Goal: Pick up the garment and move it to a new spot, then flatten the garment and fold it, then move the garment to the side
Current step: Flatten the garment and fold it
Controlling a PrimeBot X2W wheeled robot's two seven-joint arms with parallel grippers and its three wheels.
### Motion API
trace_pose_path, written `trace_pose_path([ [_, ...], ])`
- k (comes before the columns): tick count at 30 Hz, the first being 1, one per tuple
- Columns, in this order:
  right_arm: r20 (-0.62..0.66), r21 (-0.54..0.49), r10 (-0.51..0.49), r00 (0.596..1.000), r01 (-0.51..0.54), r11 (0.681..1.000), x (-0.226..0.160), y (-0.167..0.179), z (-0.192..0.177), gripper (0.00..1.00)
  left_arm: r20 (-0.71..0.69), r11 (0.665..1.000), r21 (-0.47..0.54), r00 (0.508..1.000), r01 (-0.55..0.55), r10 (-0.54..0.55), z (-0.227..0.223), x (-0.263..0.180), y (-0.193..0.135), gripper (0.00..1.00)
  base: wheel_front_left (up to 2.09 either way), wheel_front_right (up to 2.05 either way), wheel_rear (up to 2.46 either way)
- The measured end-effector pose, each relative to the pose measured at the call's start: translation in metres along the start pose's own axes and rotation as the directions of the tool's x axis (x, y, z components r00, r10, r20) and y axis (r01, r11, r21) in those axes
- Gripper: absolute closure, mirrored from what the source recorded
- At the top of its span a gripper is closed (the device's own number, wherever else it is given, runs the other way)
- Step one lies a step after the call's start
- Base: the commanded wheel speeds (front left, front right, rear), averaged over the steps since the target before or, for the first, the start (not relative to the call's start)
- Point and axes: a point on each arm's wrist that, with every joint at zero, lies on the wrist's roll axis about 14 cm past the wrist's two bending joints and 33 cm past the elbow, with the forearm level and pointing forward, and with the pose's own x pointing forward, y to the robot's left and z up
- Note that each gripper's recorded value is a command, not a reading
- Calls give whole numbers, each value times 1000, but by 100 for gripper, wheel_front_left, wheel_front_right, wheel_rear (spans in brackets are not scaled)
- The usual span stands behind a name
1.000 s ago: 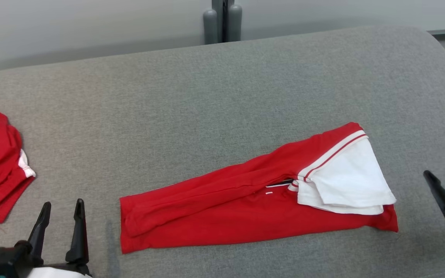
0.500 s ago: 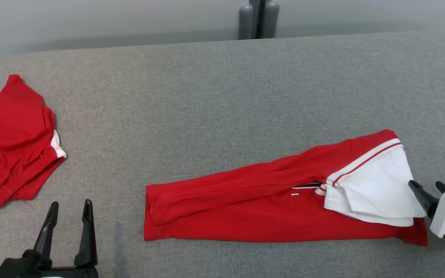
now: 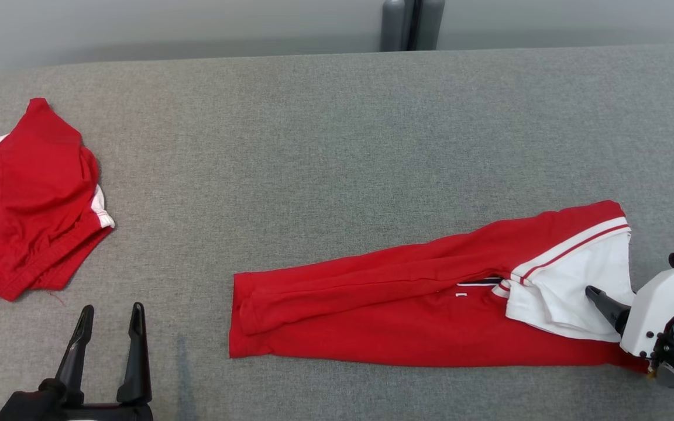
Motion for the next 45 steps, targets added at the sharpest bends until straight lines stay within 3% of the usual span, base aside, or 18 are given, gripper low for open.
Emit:
trace_pose_path([
  [1,-8,-3,2,1000,-2,1000,2,1,-1,0,3,1000,1,1000,1,-1,1,0,0,0,0,0,0],
  [2,-15,-7,6,1000,-6,1000,4,3,-1,24,5,1000,3,1000,-1,1,1,1,0,0,0,0,0],
  [3,-20,-8,10,1000,-10,1000,5,4,-1,64,6,1000,1,1000,0,0,1,0,0,0,0,0,0],
  [4,-24,-5,19,1000,-19,1000,7,7,0,73,6,1000,2,1000,0,0,1,0,0,0,0,0,0],
  [5,-25,7,33,999,-33,999,9,11,1,100,5,1000,1,1000,-2,2,1,-1,0,0,0,0,0],
  [8,-20,50,85,996,-84,995,13,24,2,100,4,1000,-2,1000,-8,8,1,-3,1,0,0,0,0],
  [12,31,70,80,996,-82,994,11,18,12,100,9,1000,-8,1000,-16,16,2,-6,2,0,0,0,0],
  [17,115,87,-26,993,16,996,-9,-30,39,100,17,1000,-12,1000,-16,16,4,-6,2,0,0,0,0],
  [23,216,100,-196,956,178,979,-54,-98,73,100,29,1000,-12,999,-17,18,7,-8,3,0,0,0,0],
  [28,295,94,-231,927,212,973,-85,-113,94,100,31,1000,-18,1000,5,-5,8,-6,-4,0,0,0,0],
  [34,344,7,-146,928,153,988,-96,-83,100,100,37,999,-38,999,36,-35,8,-2,-14,0,0,0,0],
  [39,335,-128,27,942,17,992,-90,-18,89,100,35,997,-48,998,62,-61,7,3,-23,0,0,0,0],
  [45,225,-233,237,945,-184,955,-62,72,50,100,23,995,-53,996,85,-84,3,8,-31,0,0,0,0],
])
